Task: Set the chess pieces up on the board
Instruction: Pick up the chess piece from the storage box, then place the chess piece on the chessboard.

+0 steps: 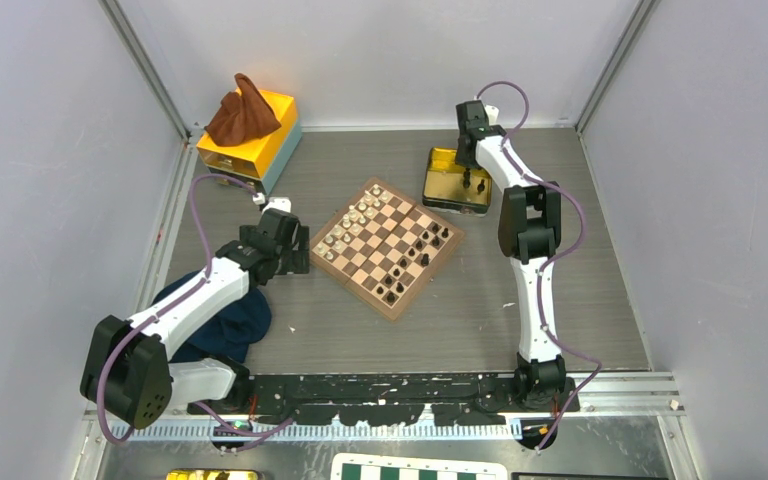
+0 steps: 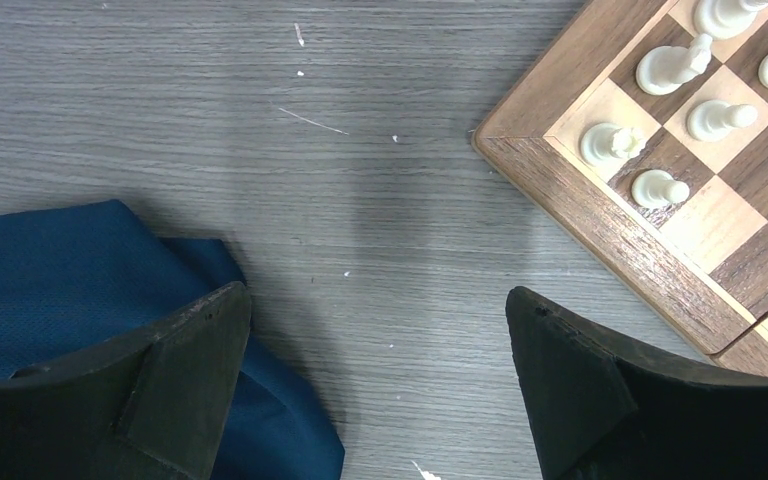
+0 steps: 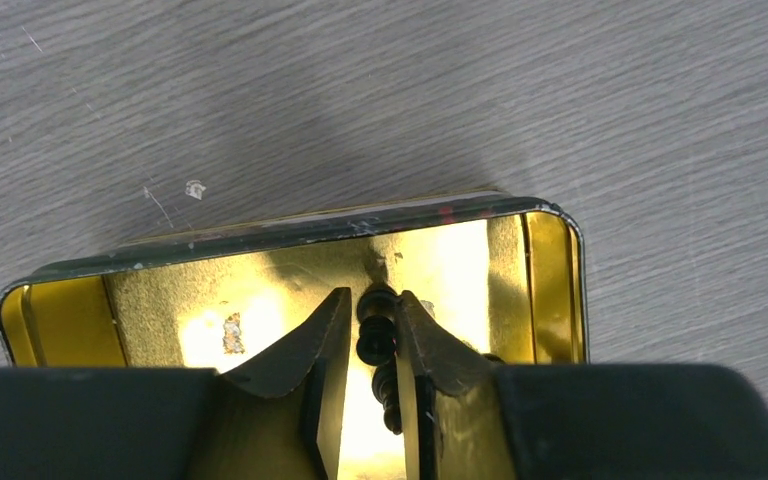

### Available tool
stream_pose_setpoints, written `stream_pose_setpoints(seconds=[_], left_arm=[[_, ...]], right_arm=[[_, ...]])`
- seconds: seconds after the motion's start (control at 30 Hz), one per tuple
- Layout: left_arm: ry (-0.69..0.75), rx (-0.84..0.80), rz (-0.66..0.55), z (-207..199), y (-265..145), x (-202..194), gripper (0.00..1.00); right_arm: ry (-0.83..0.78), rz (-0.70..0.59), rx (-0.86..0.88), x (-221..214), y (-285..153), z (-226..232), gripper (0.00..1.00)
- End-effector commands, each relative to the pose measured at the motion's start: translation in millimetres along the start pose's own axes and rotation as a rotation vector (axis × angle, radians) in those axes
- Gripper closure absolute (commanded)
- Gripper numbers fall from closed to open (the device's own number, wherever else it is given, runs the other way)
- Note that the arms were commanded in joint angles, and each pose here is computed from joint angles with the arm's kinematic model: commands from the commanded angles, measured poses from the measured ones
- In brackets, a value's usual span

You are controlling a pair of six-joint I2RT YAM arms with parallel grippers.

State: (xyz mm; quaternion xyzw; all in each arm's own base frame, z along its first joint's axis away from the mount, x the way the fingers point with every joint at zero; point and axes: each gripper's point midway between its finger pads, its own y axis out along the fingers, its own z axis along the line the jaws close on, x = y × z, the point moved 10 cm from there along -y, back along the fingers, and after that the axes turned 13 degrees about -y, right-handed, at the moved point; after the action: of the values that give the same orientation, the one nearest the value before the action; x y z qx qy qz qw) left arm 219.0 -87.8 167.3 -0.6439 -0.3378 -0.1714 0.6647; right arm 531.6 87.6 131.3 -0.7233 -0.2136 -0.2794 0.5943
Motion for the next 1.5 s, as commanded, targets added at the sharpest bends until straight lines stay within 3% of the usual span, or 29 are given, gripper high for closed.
stream_pose_setpoints(seconds=[0.0, 0.6, 1.1, 1.47], left_arm=[[-0.027, -0.016, -0.054, -4.6, -1.8, 12.8, 0.0], [-0.031, -0.025, -0.064, -4.6, -5.5, 15.6, 0.0], [-0.05, -0.053, -0.091, -5.0, -13.4, 20.8, 0.0], [-0.067, -0.084, -0.094, -6.6, -18.2, 22.6, 0.0]], right_arm=[[0.017, -0.045, 0.013, 11.5, -14.1, -4.3, 0.73], [0.015, -0.1, 0.013, 27.2, -38.9, -10.9, 0.98], [0.001, -0.166, 0.049, 38.3, -95.8, -17.6, 0.99], [-0.106, -0.187, 0.134, -1.1, -176.1, 12.8, 0.99]])
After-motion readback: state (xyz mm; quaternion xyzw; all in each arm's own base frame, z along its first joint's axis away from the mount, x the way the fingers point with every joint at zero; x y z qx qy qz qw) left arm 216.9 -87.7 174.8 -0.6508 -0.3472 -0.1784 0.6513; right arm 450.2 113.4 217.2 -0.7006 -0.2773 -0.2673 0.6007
